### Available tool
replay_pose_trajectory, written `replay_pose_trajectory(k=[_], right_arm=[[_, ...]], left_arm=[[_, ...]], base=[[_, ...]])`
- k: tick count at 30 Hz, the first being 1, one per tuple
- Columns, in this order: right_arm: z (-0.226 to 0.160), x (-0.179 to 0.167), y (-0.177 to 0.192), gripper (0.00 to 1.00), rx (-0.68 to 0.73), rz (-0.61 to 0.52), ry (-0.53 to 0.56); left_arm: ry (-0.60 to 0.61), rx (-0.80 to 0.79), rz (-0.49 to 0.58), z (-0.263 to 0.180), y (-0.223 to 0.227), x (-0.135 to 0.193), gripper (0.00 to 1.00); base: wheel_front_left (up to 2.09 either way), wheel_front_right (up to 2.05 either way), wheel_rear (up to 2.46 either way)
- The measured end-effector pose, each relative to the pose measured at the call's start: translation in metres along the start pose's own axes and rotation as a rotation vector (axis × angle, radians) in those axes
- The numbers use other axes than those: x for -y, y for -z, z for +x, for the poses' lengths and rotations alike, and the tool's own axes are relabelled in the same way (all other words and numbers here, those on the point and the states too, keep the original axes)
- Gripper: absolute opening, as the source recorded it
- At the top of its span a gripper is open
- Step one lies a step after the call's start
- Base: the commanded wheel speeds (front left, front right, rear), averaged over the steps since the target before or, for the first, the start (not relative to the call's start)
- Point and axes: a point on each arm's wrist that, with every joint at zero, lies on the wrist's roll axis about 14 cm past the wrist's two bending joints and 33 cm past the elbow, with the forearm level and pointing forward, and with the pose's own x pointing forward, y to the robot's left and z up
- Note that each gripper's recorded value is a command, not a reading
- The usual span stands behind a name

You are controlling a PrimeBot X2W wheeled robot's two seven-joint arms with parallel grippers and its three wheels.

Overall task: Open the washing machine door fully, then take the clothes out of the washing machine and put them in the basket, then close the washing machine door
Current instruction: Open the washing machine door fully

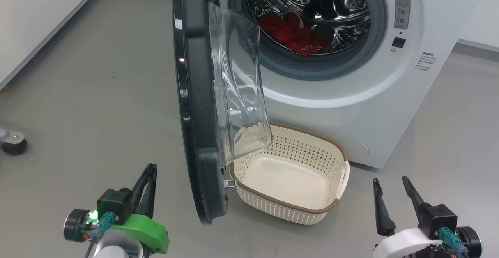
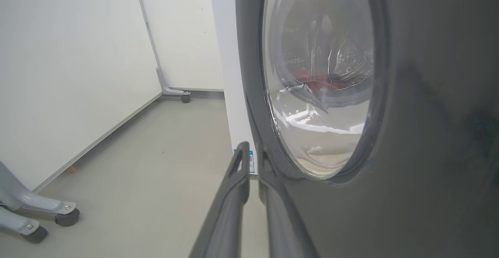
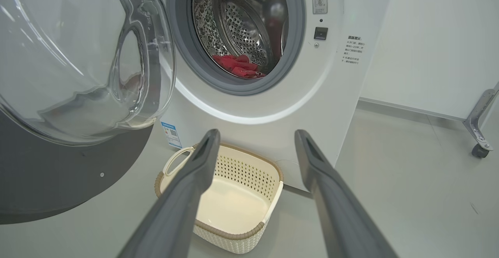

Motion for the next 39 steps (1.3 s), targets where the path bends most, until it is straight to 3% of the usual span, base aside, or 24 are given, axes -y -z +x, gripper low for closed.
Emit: replay_pose_trajectory(k=[17, 25, 29, 32, 39], right_arm=[[-0.003, 0.005, 0.002, 1.0, -0.004, -0.006, 0.019], [-0.002, -0.001, 0.0, 1.0, 0.002, -0.007, 0.002], [-0.001, -0.002, -0.001, 1.0, 0.005, -0.009, -0.001], [-0.001, -0.003, -0.001, 1.0, 0.007, -0.01, -0.002], [-0.001, -0.006, -0.003, 1.0, 0.012, -0.003, -0.011]], left_arm=[[-0.04, 0.064, 0.018, 0.003, -0.021, -0.012, 0.0], [-0.063, 0.354, 0.078, 0.017, -0.122, -0.019, 0.0], [-0.016, 0.597, 0.115, 0.01, -0.201, 0.0, 0.0], [0.044, 0.709, 0.132, 0.001, -0.235, 0.02, 0.0], [0.317, 0.806, 0.125, -0.024, -0.256, 0.096, 0.0]], base=[[0.0, 0.0, 0.0], [0.0, 0.0, 0.0], [0.0, 0.0, 0.0], [0.0, 0.0, 0.0], [0.0, 0.0, 0.0]])
